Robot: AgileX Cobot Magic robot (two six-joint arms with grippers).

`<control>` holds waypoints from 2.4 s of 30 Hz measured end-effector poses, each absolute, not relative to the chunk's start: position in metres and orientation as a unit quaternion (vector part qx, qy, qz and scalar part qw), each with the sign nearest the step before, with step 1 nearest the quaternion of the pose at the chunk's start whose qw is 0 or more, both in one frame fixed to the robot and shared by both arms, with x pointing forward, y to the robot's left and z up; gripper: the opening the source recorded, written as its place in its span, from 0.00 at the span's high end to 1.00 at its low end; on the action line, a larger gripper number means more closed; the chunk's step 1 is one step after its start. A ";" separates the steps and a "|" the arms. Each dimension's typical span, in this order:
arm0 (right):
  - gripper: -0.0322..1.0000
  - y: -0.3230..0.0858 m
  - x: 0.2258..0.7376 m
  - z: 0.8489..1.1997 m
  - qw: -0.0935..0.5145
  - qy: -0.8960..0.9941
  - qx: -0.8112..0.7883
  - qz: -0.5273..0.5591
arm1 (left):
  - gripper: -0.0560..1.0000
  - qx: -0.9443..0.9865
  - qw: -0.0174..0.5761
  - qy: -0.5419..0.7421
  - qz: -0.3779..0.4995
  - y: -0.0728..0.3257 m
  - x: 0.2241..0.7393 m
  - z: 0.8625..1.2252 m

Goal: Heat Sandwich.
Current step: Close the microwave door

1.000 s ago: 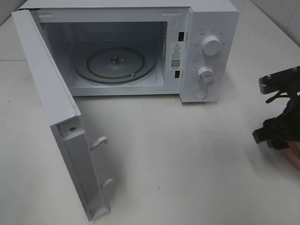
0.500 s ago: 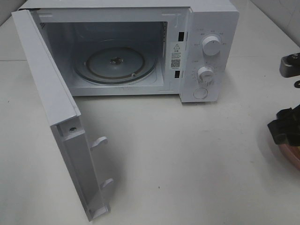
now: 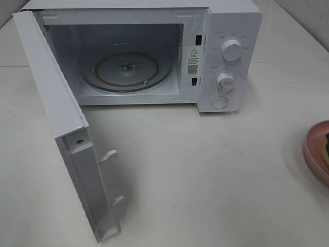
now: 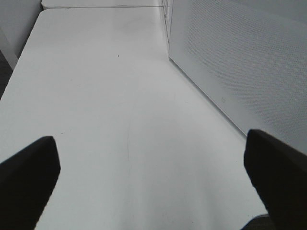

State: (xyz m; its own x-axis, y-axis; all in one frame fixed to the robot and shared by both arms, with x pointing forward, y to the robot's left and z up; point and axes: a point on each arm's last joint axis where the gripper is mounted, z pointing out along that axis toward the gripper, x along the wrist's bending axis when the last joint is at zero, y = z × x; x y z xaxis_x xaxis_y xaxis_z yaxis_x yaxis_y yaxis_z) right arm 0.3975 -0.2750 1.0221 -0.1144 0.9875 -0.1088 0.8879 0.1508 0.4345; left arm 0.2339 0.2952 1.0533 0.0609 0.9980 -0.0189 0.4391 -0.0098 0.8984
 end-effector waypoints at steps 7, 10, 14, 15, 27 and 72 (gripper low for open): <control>0.30 -0.281 0.378 1.036 0.202 0.726 0.641 0.144 | 0.01 0.614 0.391 0.585 0.357 0.295 0.234 1.053; 0.30 -0.285 0.360 1.051 0.232 0.712 0.636 0.186 | 0.01 0.614 0.391 0.585 0.357 0.295 0.234 1.053; 0.30 -0.290 0.339 1.063 0.259 0.696 0.631 0.225 | 0.01 0.614 0.391 0.585 0.357 0.295 0.234 1.053; 0.30 -0.292 0.333 1.066 0.264 0.693 0.630 0.231 | 0.01 0.614 0.391 0.585 0.357 0.295 0.234 1.053; 0.30 -0.309 0.273 1.062 0.285 0.652 0.659 0.242 | 0.01 0.614 0.391 0.585 0.357 0.295 0.234 1.053; 0.31 -0.307 0.229 1.048 0.369 0.603 0.626 0.329 | 0.01 0.614 0.391 0.585 0.357 0.295 0.234 1.053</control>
